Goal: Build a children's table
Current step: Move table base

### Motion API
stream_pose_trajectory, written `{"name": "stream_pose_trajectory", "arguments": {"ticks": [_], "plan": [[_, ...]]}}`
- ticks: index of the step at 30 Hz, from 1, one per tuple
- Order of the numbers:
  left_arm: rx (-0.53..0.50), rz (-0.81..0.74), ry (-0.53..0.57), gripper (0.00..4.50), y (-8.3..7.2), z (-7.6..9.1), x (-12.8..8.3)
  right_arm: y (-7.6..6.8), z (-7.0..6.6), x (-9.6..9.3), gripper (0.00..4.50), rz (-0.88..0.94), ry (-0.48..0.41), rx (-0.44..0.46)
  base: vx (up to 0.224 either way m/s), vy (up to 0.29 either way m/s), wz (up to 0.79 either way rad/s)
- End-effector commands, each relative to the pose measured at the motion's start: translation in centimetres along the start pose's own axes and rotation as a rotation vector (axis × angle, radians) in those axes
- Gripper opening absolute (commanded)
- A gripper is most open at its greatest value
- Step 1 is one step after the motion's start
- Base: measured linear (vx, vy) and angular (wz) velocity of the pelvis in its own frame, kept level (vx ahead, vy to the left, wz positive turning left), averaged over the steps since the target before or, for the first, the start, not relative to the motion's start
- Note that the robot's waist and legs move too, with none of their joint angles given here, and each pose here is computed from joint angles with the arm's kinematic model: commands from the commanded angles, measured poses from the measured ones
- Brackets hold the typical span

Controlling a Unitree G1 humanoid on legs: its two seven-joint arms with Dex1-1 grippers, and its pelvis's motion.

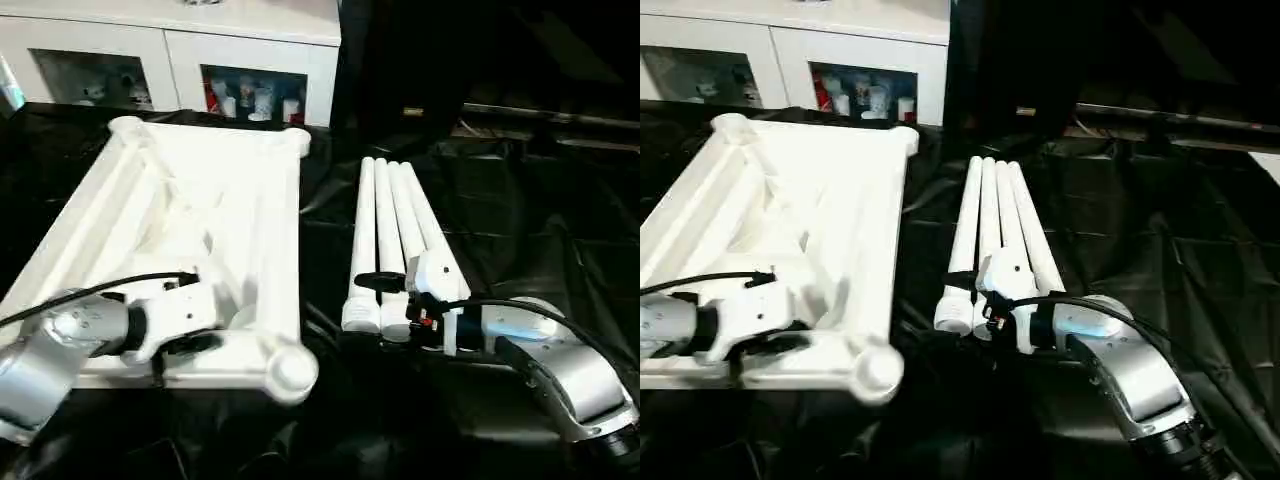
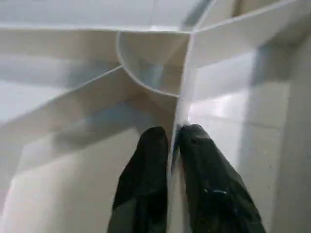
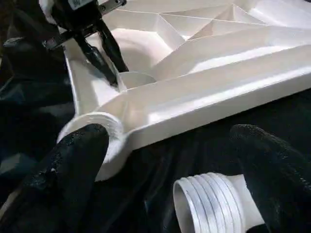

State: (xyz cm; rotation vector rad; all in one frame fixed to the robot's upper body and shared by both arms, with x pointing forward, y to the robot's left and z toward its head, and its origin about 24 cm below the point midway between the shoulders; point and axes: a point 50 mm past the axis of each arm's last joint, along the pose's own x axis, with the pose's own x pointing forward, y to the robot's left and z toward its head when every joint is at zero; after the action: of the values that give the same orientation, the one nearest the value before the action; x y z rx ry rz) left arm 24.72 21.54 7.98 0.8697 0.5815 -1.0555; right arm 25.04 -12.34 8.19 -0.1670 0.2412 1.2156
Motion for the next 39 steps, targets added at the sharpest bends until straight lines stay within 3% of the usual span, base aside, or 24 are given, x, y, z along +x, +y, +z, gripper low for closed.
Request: {"name": "stream_pose_trajectory", "arguments": {"ticks": [1, 8, 15, 22, 26, 29, 39], "plan": [[0.051, 0.117, 0.025, 0.33, 1.6, 0.3, -0.8, 0.0, 0.2, -0.2, 4.50, -0.013, 0.006, -0.007, 0.000, 0.000, 0.00], [0.096, 0.180, 0.051, 0.03, 2.7, 0.2, -1.4, 0.0, 0.4, -0.1, 4.50, -0.025, 0.000, -0.012, 0.000, 0.000, 0.00], [0.067, 0.222, 0.051, 0.00, 3.5, 0.2, -1.5, -0.1, 0.5, -0.3, 4.50, -0.041, -0.003, -0.011, 0.000, 0.000, 0.00], [0.172, 0.205, -0.014, 0.00, 3.7, 2.7, -2.1, -0.7, 0.5, -0.5, 4.50, -0.063, -0.002, -0.011, 0.000, 0.000, 0.00], [0.111, 0.095, -0.125, 0.00, 2.6, 4.7, -2.8, -0.8, 0.5, -0.4, 4.50, -0.068, -0.004, -0.011, 0.000, 0.000, 0.00], [0.078, -0.001, -0.151, 0.00, 1.5, 5.1, -2.8, -0.7, 0.5, -0.4, 4.50, -0.073, -0.005, -0.011, 0.000, 0.000, 0.00], [0.197, 0.207, -0.005, 0.00, 4.3, 4.5, -4.4, -0.7, 0.4, -0.4, 4.50, -0.083, -0.011, -0.009, 0.000, 0.000, 0.00]]}}
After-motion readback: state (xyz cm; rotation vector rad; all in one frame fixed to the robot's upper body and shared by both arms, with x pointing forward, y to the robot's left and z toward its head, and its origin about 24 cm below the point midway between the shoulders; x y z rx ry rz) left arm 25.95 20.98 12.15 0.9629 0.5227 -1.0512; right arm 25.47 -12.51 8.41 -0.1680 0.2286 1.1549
